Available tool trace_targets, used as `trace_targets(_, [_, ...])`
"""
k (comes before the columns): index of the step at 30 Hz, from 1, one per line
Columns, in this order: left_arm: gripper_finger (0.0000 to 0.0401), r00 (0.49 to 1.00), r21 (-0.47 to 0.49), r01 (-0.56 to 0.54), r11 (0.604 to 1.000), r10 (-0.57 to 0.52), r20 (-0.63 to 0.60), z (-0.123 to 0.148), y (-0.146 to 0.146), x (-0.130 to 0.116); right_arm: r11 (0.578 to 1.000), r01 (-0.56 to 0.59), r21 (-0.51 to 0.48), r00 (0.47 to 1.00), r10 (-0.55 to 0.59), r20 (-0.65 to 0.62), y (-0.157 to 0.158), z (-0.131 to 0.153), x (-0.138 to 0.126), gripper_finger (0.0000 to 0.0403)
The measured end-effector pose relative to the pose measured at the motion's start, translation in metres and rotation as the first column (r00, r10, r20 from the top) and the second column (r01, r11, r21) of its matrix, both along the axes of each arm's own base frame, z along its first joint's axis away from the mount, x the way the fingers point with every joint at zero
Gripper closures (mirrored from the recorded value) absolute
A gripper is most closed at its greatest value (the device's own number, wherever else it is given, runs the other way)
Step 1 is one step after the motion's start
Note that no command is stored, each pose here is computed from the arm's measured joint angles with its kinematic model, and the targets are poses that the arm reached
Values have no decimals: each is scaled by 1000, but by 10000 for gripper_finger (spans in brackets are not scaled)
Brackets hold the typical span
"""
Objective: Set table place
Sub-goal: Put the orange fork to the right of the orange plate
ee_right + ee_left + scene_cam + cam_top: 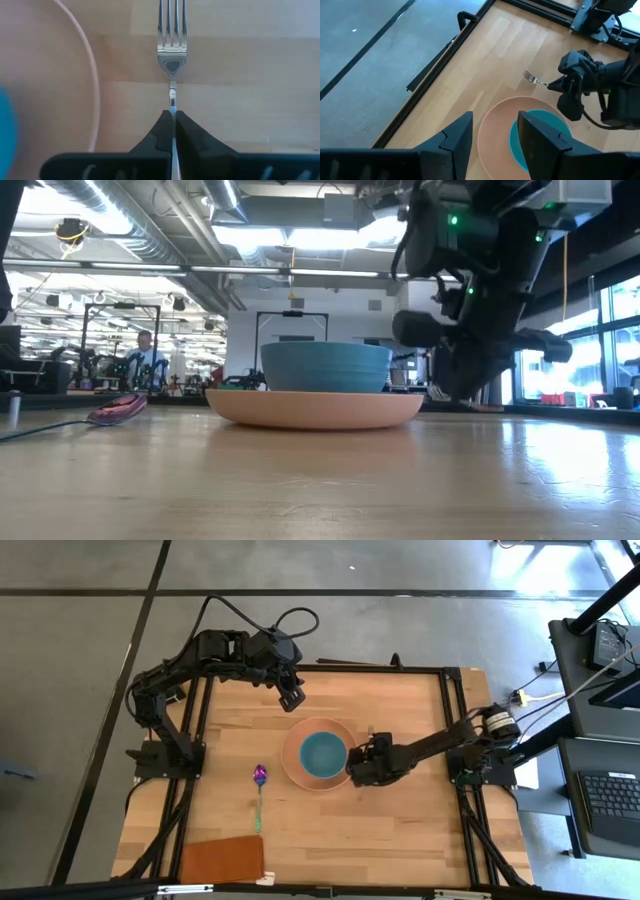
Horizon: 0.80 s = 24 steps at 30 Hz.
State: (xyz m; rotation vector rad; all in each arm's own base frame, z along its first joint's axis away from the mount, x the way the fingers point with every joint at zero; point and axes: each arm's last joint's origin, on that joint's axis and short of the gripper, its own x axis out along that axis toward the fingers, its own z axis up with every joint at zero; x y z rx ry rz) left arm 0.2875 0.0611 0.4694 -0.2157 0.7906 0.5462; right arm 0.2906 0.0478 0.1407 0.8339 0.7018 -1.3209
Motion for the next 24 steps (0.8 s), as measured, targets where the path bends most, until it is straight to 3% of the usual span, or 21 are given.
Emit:
trace_targets(8, [252, 1000, 0, -1, 1000, 1, 0, 0, 0, 0, 999, 6, 34, 998, -4, -62, 2, -21, 3, 397])
trace_targets(18, [252, 1000, 0, -1, 1000, 1, 0, 0, 0, 0, 999, 2, 43, 998, 0, -58, 2, -23, 5, 371])
trace_targets(24, [252, 1000, 0, -1, 1000, 1, 0, 0, 0, 0, 991, -72, 117, 989, 86, -121, -5, -22, 7, 353])
